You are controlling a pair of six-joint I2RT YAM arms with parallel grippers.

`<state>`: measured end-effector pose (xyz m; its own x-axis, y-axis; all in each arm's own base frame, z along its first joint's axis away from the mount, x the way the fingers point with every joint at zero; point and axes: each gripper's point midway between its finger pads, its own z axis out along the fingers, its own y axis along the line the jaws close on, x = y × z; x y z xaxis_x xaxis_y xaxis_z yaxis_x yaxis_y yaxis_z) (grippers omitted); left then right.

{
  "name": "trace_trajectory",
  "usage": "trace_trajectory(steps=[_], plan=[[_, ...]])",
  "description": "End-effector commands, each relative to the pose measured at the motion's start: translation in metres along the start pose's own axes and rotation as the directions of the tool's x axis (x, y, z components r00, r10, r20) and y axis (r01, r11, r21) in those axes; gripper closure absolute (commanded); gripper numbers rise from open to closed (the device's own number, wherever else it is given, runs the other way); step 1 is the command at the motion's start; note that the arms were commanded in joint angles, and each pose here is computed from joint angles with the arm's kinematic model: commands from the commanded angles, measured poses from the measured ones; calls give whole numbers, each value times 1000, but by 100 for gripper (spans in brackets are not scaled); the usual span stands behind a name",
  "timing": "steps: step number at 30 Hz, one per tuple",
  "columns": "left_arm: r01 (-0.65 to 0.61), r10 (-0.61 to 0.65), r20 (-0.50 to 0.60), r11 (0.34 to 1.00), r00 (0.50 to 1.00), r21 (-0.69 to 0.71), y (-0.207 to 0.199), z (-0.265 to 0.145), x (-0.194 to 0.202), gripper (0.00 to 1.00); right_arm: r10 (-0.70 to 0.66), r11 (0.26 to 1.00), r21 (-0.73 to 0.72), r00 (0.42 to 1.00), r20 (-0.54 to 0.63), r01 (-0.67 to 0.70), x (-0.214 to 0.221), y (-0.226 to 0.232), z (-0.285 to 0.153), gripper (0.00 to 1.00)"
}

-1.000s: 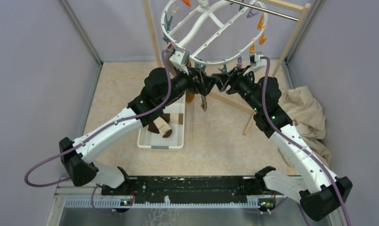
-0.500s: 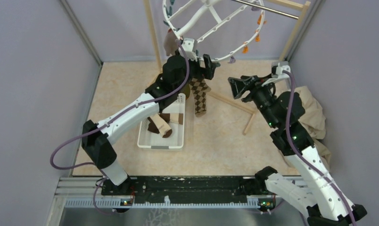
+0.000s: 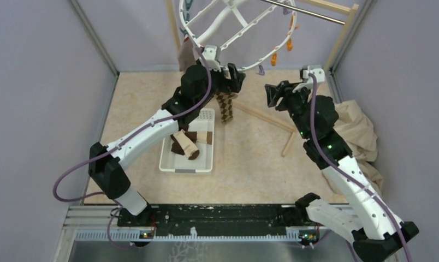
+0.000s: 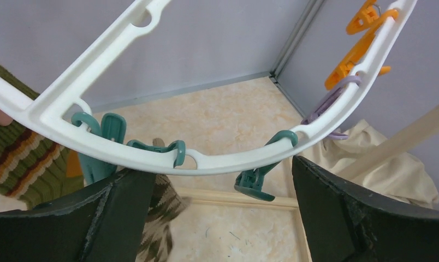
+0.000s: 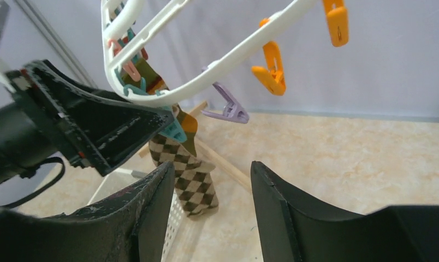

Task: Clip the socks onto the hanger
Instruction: Rotate the hanger at the hanger.

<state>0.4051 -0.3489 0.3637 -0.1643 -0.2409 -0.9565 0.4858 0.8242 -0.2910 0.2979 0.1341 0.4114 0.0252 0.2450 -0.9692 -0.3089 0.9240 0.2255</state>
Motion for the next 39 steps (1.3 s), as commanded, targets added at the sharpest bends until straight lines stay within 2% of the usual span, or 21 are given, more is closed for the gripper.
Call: trace_trajectory(steps=[1, 7, 10, 13, 24, 30, 39], plan=[[19, -28, 63, 991, 998, 133, -23, -20, -29, 1, -2, 997, -77, 999, 43, 6, -9, 16, 7, 46], [25, -42, 68, 973, 997, 230, -39, -35, -37, 1, -2, 997, -83, 999, 36, 5, 0, 16, 12, 47], [18, -37, 77, 972, 996, 235, -40, -35, -38, 2, 1, 995, -95, 999, 42, 3, 1, 19, 15, 49], [6, -26, 81, 972, 996, 235, -40, -32, -36, 7, 3, 995, -104, 999, 35, 1, 5, 20, 16, 50], [-4, -10, 51, 965, 999, 263, -45, -17, -20, 9, -22, 999, -49, 999, 33, 23, 12, 7, 14, 50], [-12, 3, 39, 971, 999, 240, -40, -5, -15, 29, -27, 999, -40, 999, 33, 28, 12, 6, 15, 50], [31, -37, 43, 991, 998, 131, -2, -2, -20, 20, -4, 1000, -3, 1000, 17, 4, 23, -7, 27, 50]])
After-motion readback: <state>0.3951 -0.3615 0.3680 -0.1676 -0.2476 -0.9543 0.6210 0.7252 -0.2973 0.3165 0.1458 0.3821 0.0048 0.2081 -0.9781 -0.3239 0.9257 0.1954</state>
